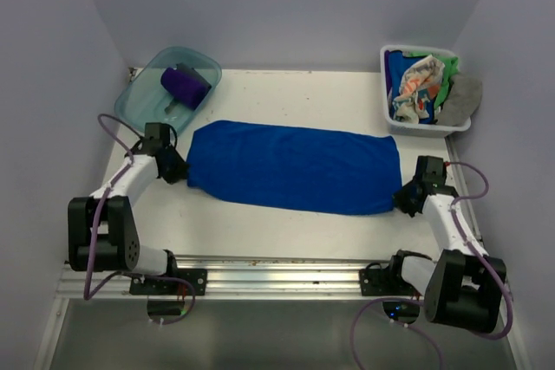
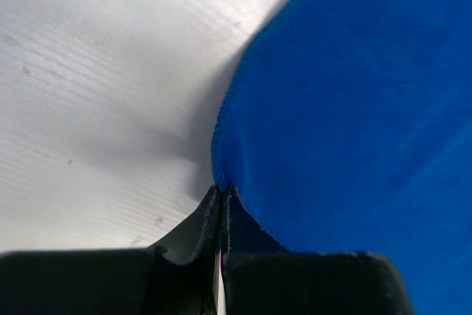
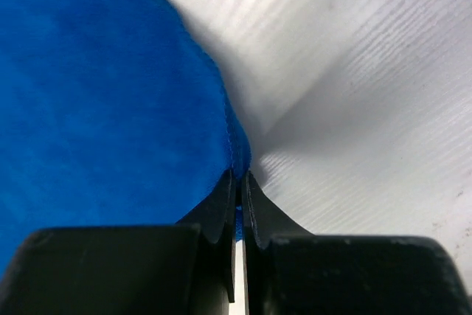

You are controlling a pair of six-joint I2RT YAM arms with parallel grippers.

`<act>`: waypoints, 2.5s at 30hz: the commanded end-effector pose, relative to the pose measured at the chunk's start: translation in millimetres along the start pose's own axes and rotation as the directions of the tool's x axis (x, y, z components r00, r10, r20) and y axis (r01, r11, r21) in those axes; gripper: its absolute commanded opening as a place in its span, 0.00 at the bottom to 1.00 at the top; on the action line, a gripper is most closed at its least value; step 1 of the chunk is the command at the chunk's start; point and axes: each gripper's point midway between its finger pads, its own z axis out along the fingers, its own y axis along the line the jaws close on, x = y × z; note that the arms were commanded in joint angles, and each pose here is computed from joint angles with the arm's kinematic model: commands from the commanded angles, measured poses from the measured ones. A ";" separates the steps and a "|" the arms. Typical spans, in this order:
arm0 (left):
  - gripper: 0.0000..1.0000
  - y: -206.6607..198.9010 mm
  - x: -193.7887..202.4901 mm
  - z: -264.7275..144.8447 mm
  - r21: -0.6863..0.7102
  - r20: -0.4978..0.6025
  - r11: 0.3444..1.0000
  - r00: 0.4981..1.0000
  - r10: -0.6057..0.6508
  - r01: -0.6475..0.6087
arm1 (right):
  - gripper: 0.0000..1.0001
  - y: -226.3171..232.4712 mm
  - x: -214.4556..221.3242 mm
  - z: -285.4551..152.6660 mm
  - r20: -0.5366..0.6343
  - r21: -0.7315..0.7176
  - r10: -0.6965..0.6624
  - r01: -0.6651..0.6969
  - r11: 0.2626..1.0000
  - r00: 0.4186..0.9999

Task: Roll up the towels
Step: Fold the towel

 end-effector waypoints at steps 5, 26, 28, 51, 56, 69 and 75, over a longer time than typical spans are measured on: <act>0.00 -79.0 -101.2 -116.9 0.283 0.315 0.957 0.949 -0.031 -0.063 | 0.00 79.7 -85.9 -94.2 0.244 -0.258 -0.016 0.081 0.963 0.970; 0.00 -105.3 -152.0 -368.6 0.464 0.696 0.839 0.703 -0.145 -0.285 | 0.00 106.5 -145.5 -339.9 0.623 -0.498 0.118 0.276 0.822 0.773; 0.00 -98.6 -147.0 -384.9 0.459 0.721 0.836 0.676 -0.151 -0.302 | 0.00 96.7 -143.3 -362.0 0.660 -0.498 0.137 0.294 0.816 0.738; 0.00 7.7 -83.7 -291.6 0.205 0.657 0.978 0.745 -0.116 -0.029 | 0.00 40.3 -86.8 -284.9 0.614 -0.355 0.001 0.276 0.893 0.789; 0.00 -16.6 -92.1 -192.6 0.205 0.536 0.979 0.836 -0.121 0.010 | 0.00 80.7 -93.2 -181.4 0.530 -0.257 -0.079 0.249 0.934 0.844; 0.00 -61.9 -155.4 -34.3 0.004 0.308 0.998 0.950 -0.054 0.055 | 0.00 192.1 -137.8 -37.8 0.394 -0.099 -0.210 0.269 0.958 0.895; 0.00 -61.1 -159.7 -6.8 -0.043 0.256 0.997 0.965 -0.048 0.061 | 0.00 206.3 -134.7 -6.1 0.328 -0.075 -0.250 0.289 0.954 0.911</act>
